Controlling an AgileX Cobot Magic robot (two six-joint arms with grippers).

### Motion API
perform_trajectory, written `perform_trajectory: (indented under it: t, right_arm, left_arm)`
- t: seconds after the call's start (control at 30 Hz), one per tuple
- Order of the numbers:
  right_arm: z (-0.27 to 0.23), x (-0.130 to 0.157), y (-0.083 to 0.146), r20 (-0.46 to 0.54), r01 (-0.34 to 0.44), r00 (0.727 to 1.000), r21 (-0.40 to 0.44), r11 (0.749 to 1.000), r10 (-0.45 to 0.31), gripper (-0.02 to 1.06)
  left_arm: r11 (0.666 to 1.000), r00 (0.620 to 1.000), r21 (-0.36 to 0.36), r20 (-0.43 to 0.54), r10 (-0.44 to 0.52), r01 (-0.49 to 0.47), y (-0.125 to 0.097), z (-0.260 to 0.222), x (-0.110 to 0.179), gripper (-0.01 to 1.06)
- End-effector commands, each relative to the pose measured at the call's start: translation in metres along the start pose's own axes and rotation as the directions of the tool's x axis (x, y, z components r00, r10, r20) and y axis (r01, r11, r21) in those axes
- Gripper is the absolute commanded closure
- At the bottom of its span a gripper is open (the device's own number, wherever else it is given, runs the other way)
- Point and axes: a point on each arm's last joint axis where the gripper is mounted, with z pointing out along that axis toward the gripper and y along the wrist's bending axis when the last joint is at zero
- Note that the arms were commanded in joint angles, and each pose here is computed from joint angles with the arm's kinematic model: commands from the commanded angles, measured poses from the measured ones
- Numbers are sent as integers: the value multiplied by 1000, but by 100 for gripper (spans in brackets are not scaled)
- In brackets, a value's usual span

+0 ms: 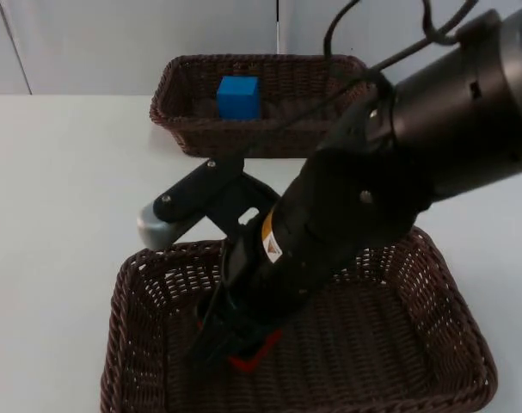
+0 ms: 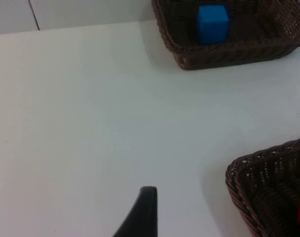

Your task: Pick up one cube with the left hand and place it into the upper basket. Pick up one cube with the right hand and place it into the lower basket.

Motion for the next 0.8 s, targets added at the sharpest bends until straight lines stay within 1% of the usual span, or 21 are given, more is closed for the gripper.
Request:
perform_trajectory:
  t: [0.0, 0.07, 0.1, 0.13, 0.23, 0.27, 0.3, 0.4, 0.43, 0.47, 0.5, 0.67, 0.77]
  right_arm:
    - [2, -1, 2, 14, -12, 1000, -4, 1000, 12, 99]
    - [4, 0, 2, 11, -16, 1000, -5, 1000, 16, 92]
    - [4, 0, 2, 11, -16, 1000, -5, 1000, 16, 92]
    - [4, 0, 2, 11, -16, 1000, -5, 1000, 16, 86]
    - [4, 0, 2, 8, -16, 1000, -5, 1000, 16, 60]
    - [4, 0, 2, 8, -16, 1000, -5, 1000, 16, 60]
    - [4, 0, 2, 6, -16, 1000, -4, 1000, 16, 51]
    - [4, 1, 2, -6, -41, 999, -3, 999, 41, 31]
    - [4, 2, 2, -11, -41, 999, -2, 999, 41, 28]
    - [4, 2, 2, -11, -41, 999, -2, 999, 41, 28]
    - [2, 1, 2, -11, -41, 999, -1, 999, 41, 25]
    - [-14, -6, 0, 22, -41, 999, 0, 999, 41, 25]
    - [-40, -16, -1, 68, -45, 997, 3, 999, 45, 25]
  left_arm:
    - [1000, 1000, -1, 13, -4, 4, 0, -1, 0, 18]
    - [1000, 1000, -1, 13, -4, 4, 0, -1, 0, 18]
    - [1000, 1000, -1, 13, -4, 4, 0, -1, 0, 18]
    - [1000, 1000, -1, 13, -4, 4, 0, -1, 0, 18]
    - [1000, 1000, -1, 13, -4, 4, 0, -1, 0, 18]
    - [1000, 1000, -1, 13, -4, 4, 0, -1, 0, 18]
    - [1000, 1000, -1, 13, -4, 4, 0, -1, 0, 18]
    - [1000, 1000, -1, 13, -4, 4, 0, -1, 0, 18]
    - [1000, 1000, -1, 13, -4, 4, 0, -1, 0, 18]
    - [1000, 1000, -1, 13, -4, 4, 0, -1, 0, 18]
    - [1000, 1000, -1, 13, -4, 4, 0, -1, 0, 18]
    - [1000, 1000, -1, 13, -4, 4, 0, -1, 0, 18]
    - [1000, 1000, -1, 13, -4, 4, 0, -1, 0, 18]
